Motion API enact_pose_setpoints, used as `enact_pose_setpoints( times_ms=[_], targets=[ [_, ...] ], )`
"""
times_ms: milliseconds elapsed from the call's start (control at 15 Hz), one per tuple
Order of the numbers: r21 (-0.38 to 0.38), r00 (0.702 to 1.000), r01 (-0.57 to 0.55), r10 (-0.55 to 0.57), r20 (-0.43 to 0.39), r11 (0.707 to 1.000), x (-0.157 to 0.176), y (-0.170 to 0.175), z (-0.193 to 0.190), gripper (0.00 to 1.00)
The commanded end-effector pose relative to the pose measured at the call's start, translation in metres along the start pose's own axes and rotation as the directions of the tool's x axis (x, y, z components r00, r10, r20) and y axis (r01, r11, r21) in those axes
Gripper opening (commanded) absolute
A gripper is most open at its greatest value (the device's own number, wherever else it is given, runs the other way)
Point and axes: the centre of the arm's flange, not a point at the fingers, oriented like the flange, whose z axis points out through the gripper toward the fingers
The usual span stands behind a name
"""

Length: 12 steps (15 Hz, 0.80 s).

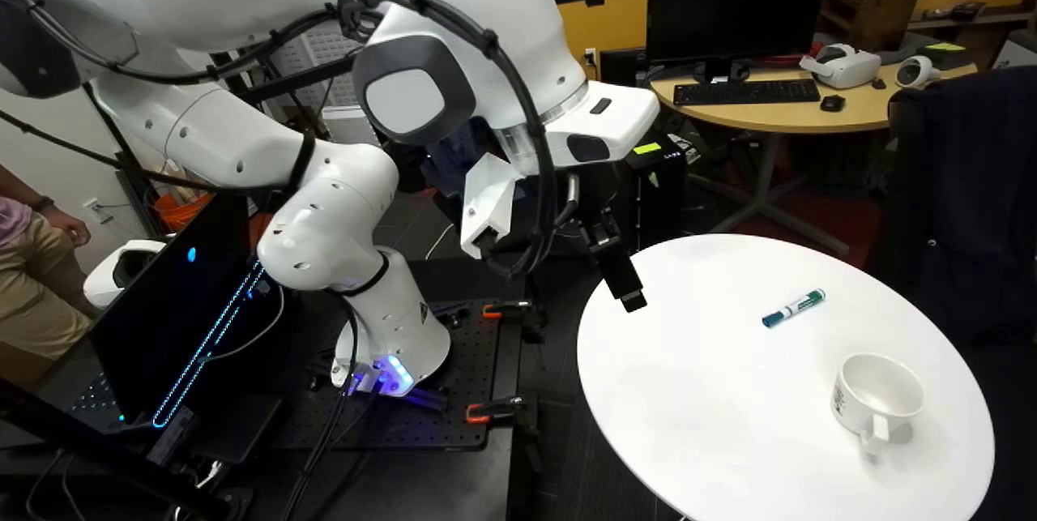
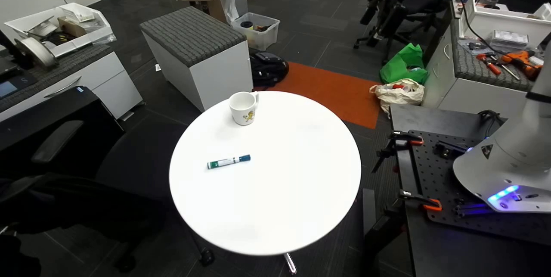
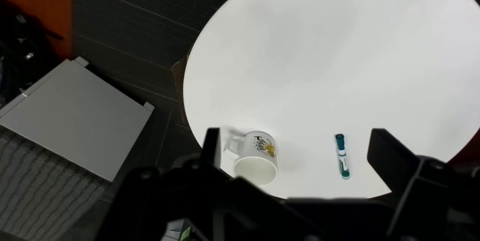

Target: Put the marker inside the mug cup

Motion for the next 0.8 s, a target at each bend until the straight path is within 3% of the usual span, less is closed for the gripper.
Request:
enact_pose_setpoints(
  times_ms=[0,467,733],
  targets=[
    [-0.066,0.998,0.06,-0.061,-0.006,0.996,0.02,-0.005,0.003,1.0],
    [-0.148,0.983,0.171,-0.178,-0.034,0.974,0.058,-0.027,-0.007,1.0],
    [-0.158,0.972,0.23,-0.235,-0.013,0.96,0.081,-0.041,-0.004,1.0]
  ],
)
